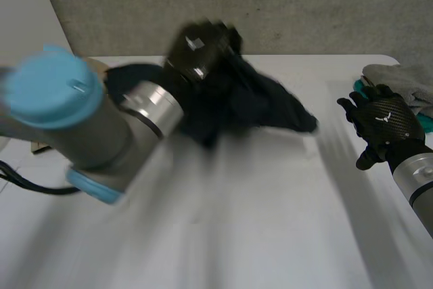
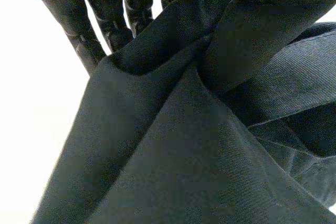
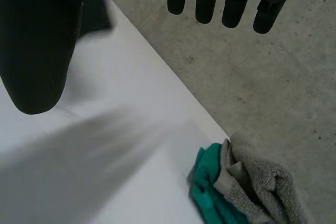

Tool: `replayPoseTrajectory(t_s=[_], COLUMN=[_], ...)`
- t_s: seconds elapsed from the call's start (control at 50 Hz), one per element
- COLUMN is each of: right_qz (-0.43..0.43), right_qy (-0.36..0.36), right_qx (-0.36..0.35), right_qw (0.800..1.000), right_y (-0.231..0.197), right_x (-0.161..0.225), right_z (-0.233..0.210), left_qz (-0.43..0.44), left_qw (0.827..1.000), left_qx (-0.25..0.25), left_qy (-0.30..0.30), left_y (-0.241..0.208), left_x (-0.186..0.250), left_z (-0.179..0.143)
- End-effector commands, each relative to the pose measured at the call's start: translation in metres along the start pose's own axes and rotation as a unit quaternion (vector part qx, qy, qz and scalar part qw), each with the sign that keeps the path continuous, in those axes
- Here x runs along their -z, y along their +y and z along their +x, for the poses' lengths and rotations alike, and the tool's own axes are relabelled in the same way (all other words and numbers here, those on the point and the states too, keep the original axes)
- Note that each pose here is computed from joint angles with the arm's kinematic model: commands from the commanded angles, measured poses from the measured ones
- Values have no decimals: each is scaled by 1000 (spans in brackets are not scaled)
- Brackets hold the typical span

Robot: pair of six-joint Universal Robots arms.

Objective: Fold the laundry.

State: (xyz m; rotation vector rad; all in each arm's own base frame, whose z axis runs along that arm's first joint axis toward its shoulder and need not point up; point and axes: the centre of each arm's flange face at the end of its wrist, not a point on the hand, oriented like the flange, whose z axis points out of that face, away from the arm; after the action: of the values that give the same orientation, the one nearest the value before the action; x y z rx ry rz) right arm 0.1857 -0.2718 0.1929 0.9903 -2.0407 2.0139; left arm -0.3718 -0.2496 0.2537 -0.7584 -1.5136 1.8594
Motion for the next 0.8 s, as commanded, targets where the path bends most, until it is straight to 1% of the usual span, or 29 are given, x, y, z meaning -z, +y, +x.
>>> replayPoseTrajectory(t_s=[0.02, 0.06, 0.08, 0.12, 0.18, 0.22, 0.24, 0.36, 0.38, 0.4, 0.46, 0.48, 0.54, 0.56, 0.62, 0.64, 0.66, 0.72, 0.76, 0.8], right_qz=[-4, -6, -8, -10, -15, -20, -23, -56, -63, -69, -91, -93, -83, -79, -58, -58, -55, -42, -31, -27], right_qy=[-3, -5, -6, -9, -12, -17, -19, -42, -48, -54, -87, -96, -112, -115, -135, -141, -148, -167, -173, -176], right_qx=[-25, -32, -34, -37, -41, -49, -53, -86, -89, -91, -98, -100, -116, -124, -143, -145, -144, -137, -127, -119], right_qw=[1000, 999, 999, 999, 999, 998, 998, 994, 993, 992, 987, 986, 983, 982, 979, 978, 977, 976, 976, 977], right_y=[1, 1, 1, 1, 1, -1, -1, -3, -3, -3, -8, -9, -20, -24, -39, -40, -41, -46, -45, -43], right_x=[0, 1, 1, 1, 1, 2, 3, 8, 10, 12, 22, 24, 30, 32, 39, 41, 42, 46, 41, 37], right_z=[0, -1, -1, -1, -1, -2, -2, -5, -7, -8, -21, -25, -35, -38, -49, -53, -57, -72, -83, -90], left_qz=[-108, -123, -132, -133, -105, -94, -91, -93, -93, -94, -104, -110, -120, -128, -149, -164, -168, -179, -182, -188], left_qw=[994, 991, 990, 989, 993, 994, 995, 991, 990, 986, 978, 972, 964, 962, 959, 958, 958, 960, 960, 959], left_qx=[0, -6, -13, -20, -36, -40, -45, -69, -74, -90, -114, -129, -151, -163, -176, -180, -182, -189, -191, -192], left_qy=[27, 41, 54, 60, 48, 31, 9, -66, -77, -100, -137, -161, -182, -180, -163, -149, -141, -105, -91, -91], left_y=[72, 76, 75, 69, 34, 20, 12, -2, -4, -7, -6, -4, 0, 6, 24, 38, 44, 65, 76, 90], left_x=[12, 19, 25, 30, 38, 43, 47, 67, 69, 72, 75, 75, 73, 71, 67, 66, 66, 61, 57, 52], left_z=[28, 39, 50, 57, 54, 49, 42, 22, 16, 2, -29, -51, -81, -96, -119, -134, -141, -156, -160, -170])
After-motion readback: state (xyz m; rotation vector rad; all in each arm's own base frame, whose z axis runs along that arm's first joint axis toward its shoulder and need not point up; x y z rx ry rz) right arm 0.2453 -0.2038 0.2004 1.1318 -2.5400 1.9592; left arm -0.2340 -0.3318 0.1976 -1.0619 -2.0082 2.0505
